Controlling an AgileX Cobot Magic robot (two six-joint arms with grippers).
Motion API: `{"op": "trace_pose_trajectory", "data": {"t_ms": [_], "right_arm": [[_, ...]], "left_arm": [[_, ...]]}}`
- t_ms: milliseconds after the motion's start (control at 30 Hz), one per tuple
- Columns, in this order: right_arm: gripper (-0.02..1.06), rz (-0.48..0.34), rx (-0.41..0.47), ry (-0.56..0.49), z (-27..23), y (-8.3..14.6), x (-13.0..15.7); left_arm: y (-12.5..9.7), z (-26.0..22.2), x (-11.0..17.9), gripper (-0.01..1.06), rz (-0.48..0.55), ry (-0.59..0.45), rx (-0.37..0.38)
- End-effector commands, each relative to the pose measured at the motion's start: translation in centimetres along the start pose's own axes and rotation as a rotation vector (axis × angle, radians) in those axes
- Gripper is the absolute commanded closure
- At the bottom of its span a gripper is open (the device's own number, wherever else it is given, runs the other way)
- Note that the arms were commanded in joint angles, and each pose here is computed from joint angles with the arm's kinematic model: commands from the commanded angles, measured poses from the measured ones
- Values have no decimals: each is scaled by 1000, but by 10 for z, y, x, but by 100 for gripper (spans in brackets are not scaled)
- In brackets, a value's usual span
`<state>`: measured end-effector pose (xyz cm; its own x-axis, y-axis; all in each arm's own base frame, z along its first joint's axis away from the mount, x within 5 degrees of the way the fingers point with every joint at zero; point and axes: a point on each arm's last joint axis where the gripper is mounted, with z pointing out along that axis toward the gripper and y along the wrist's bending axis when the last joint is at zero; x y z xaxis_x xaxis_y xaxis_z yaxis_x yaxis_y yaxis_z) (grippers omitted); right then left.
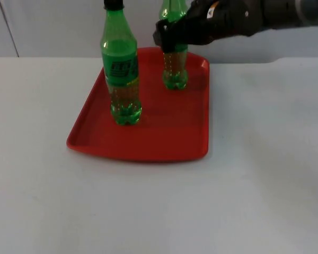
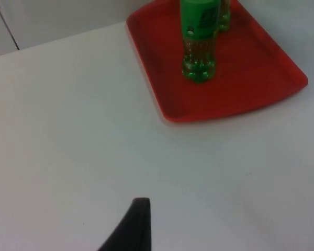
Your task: Place the bottle upright on the tray.
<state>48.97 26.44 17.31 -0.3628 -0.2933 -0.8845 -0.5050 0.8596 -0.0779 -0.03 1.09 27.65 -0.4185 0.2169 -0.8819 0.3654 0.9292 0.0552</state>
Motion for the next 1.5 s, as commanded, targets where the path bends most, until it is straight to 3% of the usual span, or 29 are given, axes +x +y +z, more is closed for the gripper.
{"op": "trace_pose_trajectory", "data": {"t_ms": [0,267,533,867,1467], "right_arm": [[-1,-4,-12,59,-11,6,-7],[-1,9,-24,222,-38,6,-19],[-1,18,-29,290,-57,5,-30],[-1,30,-27,246,-102,3,-42],[-1,9,-26,183,-215,3,-25]], "left_arm": [[0,1,1,0,5,-1,2],[0,1,1,0,5,-1,2],[0,1,1,0,5,-1,2],[0,1,1,0,4,-1,4],[0,1,1,0,4,-1,4]]}}
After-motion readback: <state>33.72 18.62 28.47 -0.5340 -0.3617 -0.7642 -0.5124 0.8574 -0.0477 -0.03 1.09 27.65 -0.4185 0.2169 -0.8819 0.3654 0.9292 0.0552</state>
